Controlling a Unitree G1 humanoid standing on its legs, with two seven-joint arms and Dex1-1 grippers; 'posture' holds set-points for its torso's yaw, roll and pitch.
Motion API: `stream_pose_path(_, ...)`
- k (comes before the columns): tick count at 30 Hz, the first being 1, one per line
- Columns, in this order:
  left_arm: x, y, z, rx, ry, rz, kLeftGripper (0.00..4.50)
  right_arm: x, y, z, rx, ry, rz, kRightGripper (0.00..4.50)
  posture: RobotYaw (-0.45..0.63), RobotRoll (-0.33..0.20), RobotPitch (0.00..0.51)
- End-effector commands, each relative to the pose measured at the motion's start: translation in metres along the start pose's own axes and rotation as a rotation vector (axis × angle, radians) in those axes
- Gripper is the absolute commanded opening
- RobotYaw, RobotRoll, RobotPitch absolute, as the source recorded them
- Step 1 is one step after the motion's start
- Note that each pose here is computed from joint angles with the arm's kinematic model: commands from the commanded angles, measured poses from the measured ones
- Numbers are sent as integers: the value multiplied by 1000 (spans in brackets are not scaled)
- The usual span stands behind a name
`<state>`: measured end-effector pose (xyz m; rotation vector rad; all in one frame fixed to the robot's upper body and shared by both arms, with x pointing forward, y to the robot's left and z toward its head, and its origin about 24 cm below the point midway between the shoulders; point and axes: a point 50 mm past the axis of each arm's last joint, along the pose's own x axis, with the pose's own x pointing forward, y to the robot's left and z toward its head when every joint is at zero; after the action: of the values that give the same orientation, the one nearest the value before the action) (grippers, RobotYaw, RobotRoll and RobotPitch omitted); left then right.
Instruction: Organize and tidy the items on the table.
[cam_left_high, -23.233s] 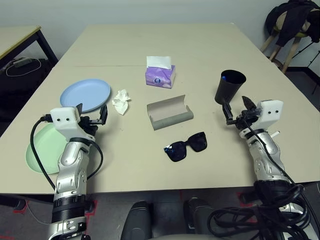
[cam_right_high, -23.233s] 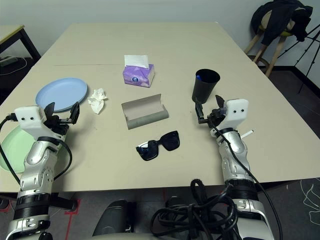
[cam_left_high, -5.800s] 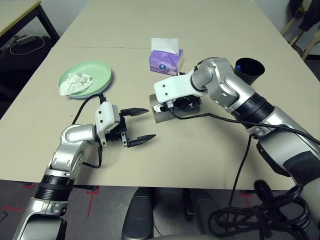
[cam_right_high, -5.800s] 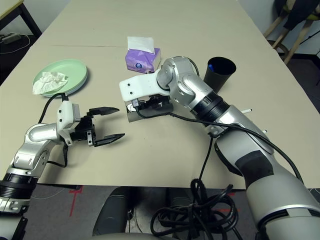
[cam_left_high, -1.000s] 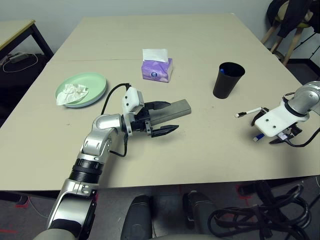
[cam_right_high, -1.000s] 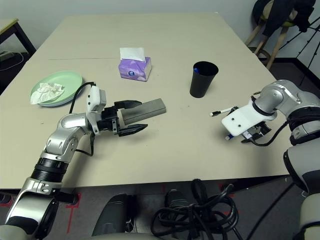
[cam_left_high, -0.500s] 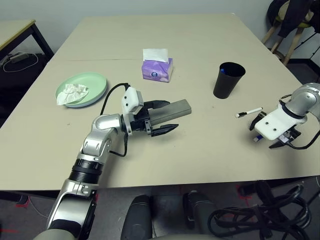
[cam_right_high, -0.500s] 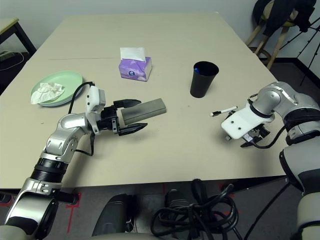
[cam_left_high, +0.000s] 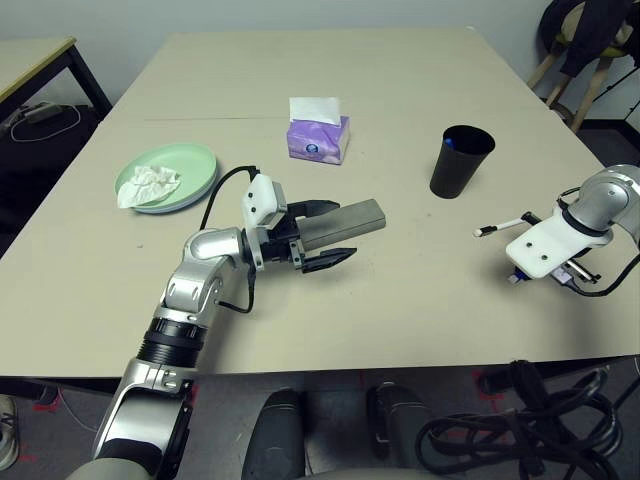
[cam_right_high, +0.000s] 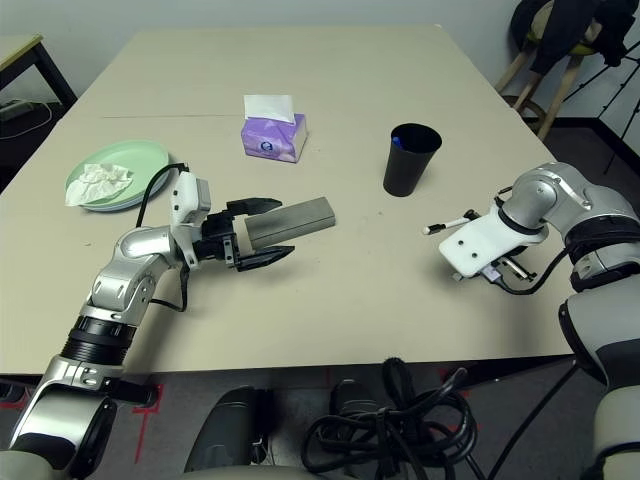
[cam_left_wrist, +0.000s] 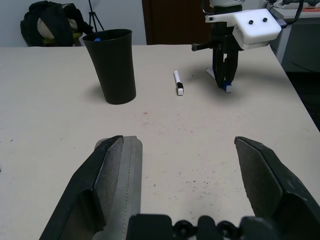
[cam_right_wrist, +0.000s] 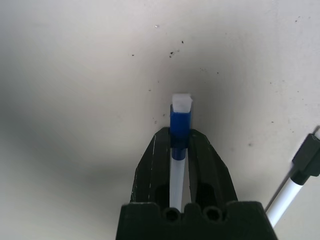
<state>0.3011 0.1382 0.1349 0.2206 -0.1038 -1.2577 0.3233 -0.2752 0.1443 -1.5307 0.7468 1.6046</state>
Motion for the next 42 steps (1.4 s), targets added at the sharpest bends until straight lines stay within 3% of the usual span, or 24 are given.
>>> stream_pose_path(1,-2,0,-2,7,10,-7,4500,-10,-16,8,197,-216,-130,328,111,0,119)
stream_pose_path(5,-3,-1,-3,16,18,-19,4500,-31,-27,29,452,-624,-236,328,112,0,108)
stream_pose_path(9,-4,1,-3,18,23,-18,4500,-48,-33,41,544,-936,-313,328,101,0,101)
stream_pose_path(15,-5,6,-4,28,22,17,4500,-68,-44,52,576,-1306,-685,328,82,0,93)
stream_pose_path(19,-6,11,-3,10,14,46,4500,-78,-49,47,627,-1422,-996,328,77,0,90)
stream_pose_path(25,-7,22,4,-15,-23,122,4500,-84,-56,37,755,-1456,-1372,328,75,0,87)
stream_pose_path(31,-9,26,5,7,-3,140,4500,-79,-65,20,979,-1267,-1603,328,77,0,87)
stream_pose_path(36,-11,27,4,10,0,155,4500,-70,-70,13,1104,-1086,-1643,328,81,0,87)
stream_pose_path(42,-12,28,4,11,1,161,4500,-62,-78,18,1154,-1012,-1604,328,77,0,88)
